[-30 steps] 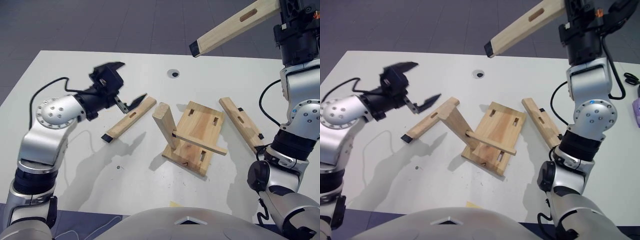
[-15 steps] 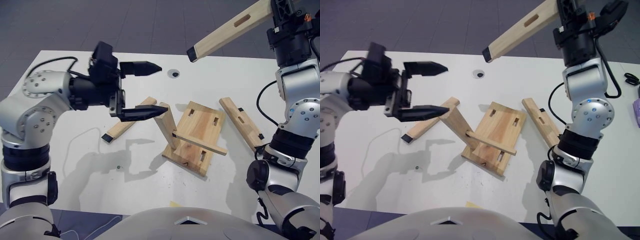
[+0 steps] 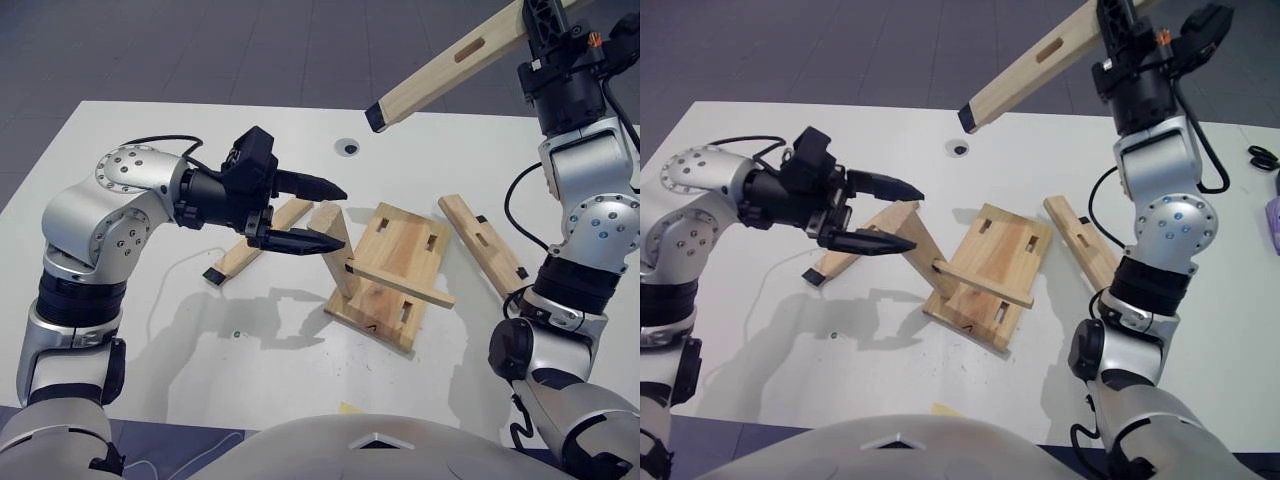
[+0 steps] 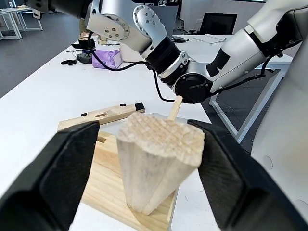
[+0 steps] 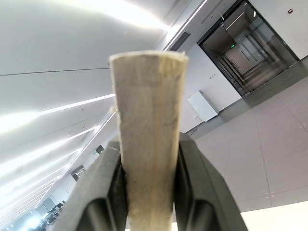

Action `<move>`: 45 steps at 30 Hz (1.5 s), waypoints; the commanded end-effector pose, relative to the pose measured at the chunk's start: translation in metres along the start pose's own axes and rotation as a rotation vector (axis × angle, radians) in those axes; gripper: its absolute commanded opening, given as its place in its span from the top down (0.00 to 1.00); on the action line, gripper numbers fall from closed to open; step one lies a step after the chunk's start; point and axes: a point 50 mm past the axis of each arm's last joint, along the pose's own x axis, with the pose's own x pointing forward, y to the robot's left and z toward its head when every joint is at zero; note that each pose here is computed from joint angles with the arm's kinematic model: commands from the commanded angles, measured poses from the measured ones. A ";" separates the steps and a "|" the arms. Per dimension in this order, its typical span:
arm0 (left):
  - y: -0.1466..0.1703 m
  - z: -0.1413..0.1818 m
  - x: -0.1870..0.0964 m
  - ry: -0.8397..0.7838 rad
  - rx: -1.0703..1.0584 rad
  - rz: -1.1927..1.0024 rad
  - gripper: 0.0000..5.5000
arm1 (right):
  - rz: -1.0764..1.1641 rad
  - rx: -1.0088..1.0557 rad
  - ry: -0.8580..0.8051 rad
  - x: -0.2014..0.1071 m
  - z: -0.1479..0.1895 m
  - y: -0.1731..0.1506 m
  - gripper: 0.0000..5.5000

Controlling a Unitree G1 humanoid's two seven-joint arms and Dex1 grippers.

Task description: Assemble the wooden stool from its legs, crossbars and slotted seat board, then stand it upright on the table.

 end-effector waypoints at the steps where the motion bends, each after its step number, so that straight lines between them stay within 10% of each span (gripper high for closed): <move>1: -0.006 0.003 0.013 0.031 0.009 -0.091 0.55 | -0.004 -0.001 0.004 0.005 0.000 0.001 0.82; 10: -0.014 -0.005 0.018 0.095 0.016 -0.116 0.59 | -0.028 -0.017 0.012 0.004 -0.001 -0.003 0.82; 20: -0.005 -0.024 0.016 0.149 0.178 0.382 0.60 | -0.094 -0.105 -0.015 0.002 0.001 -0.010 0.82; 40: 0.013 -0.038 0.034 0.082 -0.040 0.880 0.61 | -0.016 -0.703 0.129 -0.018 -0.035 -0.014 0.82; 45: 0.014 -0.026 0.028 0.012 -0.094 0.858 0.44 | -0.007 -0.703 0.147 -0.023 -0.044 -0.018 0.82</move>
